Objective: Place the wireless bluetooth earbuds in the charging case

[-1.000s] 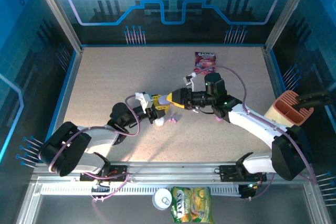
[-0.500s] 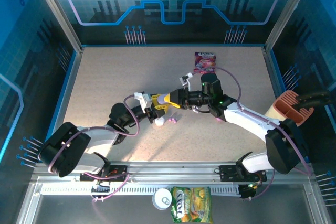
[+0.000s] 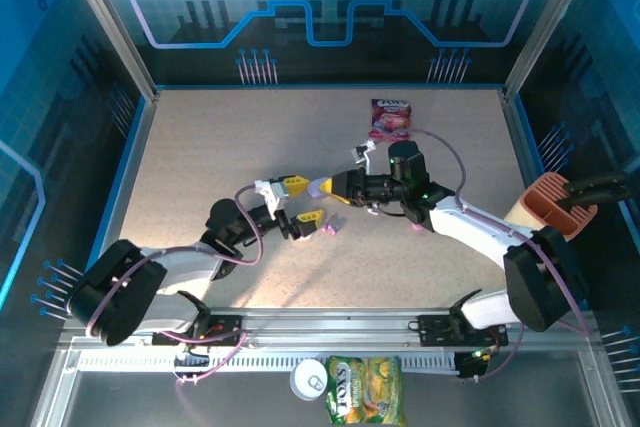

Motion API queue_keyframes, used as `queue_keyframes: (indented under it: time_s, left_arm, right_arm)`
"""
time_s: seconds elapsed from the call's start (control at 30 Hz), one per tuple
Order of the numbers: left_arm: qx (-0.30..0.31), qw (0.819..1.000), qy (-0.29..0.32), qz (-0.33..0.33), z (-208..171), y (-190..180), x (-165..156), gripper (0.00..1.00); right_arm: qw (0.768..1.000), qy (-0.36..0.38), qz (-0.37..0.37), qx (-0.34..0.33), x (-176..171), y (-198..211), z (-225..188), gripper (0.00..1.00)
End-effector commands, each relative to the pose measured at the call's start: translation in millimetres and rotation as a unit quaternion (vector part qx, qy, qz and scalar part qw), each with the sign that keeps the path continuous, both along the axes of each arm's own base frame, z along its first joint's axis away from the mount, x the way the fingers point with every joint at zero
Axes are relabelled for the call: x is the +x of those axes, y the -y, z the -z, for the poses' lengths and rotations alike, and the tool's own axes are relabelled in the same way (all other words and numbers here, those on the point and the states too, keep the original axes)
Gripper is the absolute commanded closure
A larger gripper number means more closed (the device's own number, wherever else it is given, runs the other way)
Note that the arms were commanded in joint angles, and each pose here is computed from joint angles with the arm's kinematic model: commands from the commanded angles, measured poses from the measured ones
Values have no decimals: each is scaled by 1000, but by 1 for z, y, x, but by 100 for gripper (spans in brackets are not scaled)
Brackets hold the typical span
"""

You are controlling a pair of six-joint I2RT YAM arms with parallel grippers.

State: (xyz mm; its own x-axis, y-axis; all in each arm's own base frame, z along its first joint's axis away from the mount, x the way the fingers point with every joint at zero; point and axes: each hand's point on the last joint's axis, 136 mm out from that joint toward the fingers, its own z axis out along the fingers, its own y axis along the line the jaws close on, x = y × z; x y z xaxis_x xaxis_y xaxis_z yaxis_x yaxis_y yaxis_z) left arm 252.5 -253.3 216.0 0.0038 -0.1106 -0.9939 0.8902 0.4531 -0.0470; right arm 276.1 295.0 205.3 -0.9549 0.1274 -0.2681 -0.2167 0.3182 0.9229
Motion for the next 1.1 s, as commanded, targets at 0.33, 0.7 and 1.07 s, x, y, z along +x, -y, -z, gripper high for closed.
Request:
queue_keyframes:
  time_s: [0.33, 0.7, 1.07]
  left_arm:
    - [131, 986, -69, -73, 45, -28, -4, 5]
    - [132, 983, -91, -88, 48, -29, 4, 4]
    - [145, 979, -112, -87, 56, -23, 12, 1]
  right_arm:
    - [964, -37, 125, -233, 54, 82, 127, 83]
    - [964, -70, 96, -239, 62, 69, 171, 75]
    - [945, -1, 109, -308, 54, 95, 126, 29]
